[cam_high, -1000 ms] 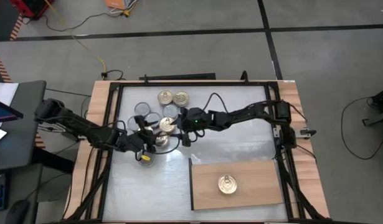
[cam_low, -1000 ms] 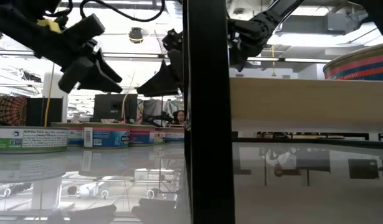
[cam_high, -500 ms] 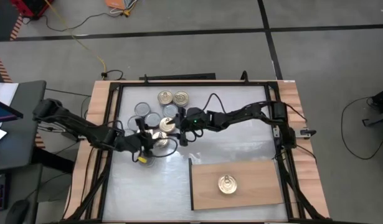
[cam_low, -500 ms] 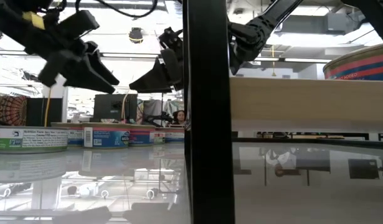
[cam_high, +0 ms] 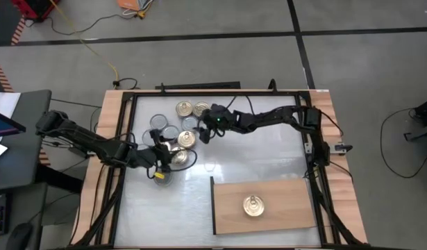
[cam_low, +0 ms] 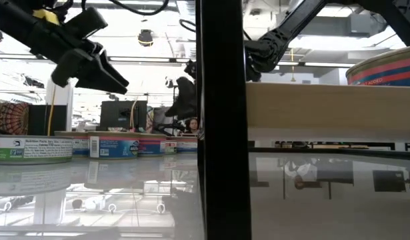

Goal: Stack canned seafood by type on shelf
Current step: Stack the blue pink tuna can on top of the blue pink tuna can on the shelf

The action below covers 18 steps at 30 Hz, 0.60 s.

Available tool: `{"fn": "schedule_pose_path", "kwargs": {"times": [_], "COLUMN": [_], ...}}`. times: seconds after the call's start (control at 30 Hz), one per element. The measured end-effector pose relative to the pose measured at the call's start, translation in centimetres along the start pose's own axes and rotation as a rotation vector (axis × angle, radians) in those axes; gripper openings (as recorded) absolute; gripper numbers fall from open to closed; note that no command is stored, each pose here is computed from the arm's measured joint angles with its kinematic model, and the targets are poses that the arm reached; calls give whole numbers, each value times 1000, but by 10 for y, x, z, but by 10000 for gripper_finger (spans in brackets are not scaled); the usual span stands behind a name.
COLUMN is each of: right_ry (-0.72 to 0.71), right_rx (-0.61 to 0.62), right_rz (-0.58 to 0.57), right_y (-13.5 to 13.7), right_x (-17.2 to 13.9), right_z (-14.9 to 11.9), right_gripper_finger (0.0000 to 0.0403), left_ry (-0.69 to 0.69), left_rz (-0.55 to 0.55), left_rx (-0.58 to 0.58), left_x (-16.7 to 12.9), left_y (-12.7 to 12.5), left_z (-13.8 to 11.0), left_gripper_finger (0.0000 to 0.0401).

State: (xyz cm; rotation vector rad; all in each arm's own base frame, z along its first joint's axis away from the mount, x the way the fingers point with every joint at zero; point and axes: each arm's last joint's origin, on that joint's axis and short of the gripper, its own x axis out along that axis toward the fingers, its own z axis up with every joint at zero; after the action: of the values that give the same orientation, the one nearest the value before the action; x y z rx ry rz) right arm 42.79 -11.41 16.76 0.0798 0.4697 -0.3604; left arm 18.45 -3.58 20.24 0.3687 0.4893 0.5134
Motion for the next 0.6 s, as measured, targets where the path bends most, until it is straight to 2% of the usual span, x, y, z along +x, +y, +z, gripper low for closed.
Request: {"fn": "schedule_pose_path", "kwargs": {"times": [0.13, 0.37, 0.6], "right_ry": [37, 49, 3], "right_rx": [1, 44, 46], "right_rz": [-124, -296, -357], "right_y": [-9, -30, -33], "right_x": [0, 3, 3], "right_z": [-4, -9, -4], "right_gripper_finger": [286, 286, 286], "left_ry": [13, 12, 11], "left_rz": [74, 82, 72], "left_rx": [-2, -5, -7], "left_x": [0, 0, 0], "left_y": [2, 2, 2], "left_z": [-1, -1, -1], "left_gripper_finger": [228, 228, 228]}}
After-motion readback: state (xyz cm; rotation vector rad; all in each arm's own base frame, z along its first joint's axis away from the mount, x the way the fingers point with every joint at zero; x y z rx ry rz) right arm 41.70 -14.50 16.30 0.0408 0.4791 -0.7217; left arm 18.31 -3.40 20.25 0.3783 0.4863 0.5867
